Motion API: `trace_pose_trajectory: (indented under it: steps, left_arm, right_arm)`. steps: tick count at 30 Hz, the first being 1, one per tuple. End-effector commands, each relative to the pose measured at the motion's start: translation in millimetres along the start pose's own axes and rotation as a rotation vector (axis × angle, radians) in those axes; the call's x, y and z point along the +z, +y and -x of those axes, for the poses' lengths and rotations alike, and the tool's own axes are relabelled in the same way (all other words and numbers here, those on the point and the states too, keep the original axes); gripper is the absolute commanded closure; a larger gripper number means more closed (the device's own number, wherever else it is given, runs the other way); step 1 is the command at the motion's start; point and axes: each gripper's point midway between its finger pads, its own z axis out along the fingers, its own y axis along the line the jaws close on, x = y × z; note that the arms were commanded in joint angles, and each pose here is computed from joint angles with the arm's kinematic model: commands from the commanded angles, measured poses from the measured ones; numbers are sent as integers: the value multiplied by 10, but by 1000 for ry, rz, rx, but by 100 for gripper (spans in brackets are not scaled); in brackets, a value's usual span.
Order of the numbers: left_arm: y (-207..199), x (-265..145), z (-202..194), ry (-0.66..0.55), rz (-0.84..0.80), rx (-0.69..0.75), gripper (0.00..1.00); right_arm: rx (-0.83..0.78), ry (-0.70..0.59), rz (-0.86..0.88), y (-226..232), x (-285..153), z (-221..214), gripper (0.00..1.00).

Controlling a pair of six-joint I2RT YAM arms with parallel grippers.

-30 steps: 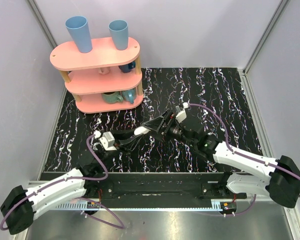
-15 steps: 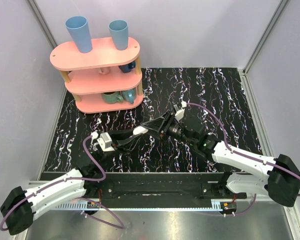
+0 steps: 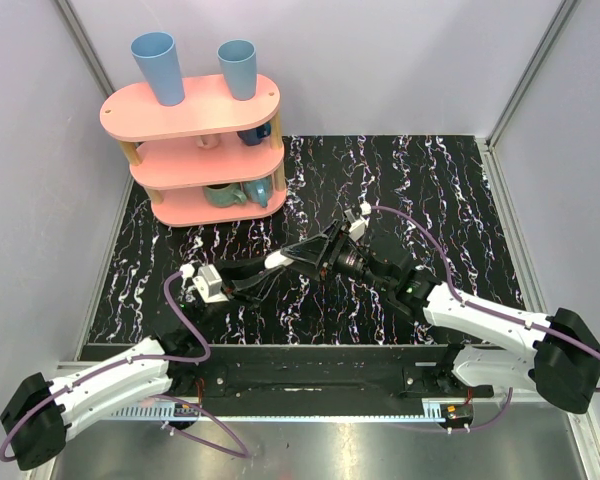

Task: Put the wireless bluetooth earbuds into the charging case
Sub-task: Pass from the left arm to the right

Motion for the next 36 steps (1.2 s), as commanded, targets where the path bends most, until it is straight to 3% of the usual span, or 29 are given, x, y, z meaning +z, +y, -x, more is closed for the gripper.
trace_pose_trajectory:
  steps: [1,5,11,14,15,19,28,32,36]
  left_arm:
    - [43,60,241,-79,26,17,100]
    - [45,64,230,-75,26,17,99]
    - [7,73,221,-68,5,14,98]
    - [-15,71,203,-61,-8,16,97]
    - [-48,69,204,-60,-27,21,98]
    - [-101,71,204,-58,-58,27,98]
    - [-128,65,211,-56,-74,37,98]
    - [-142,63,226,-60,-85,49,100]
    - [-179,60,227,-59,-108,59,100]
  right_arm:
    - [-7,37,69,195,-32,-65,41]
    - [-5,52,72,202,-24,-85,43]
    - [-3,40,80,195,-17,-64,67]
    - [3,39,94,218,-10,-61,62]
    - [0,38,108,247,-14,-60,50]
    - [-4,18,116,271,-25,-27,36]
    - [-11,6,100,281,-1,-1,39]
    - [-8,7,91,245,14,-1,45]
    - [-4,8,90,244,24,-1,43]
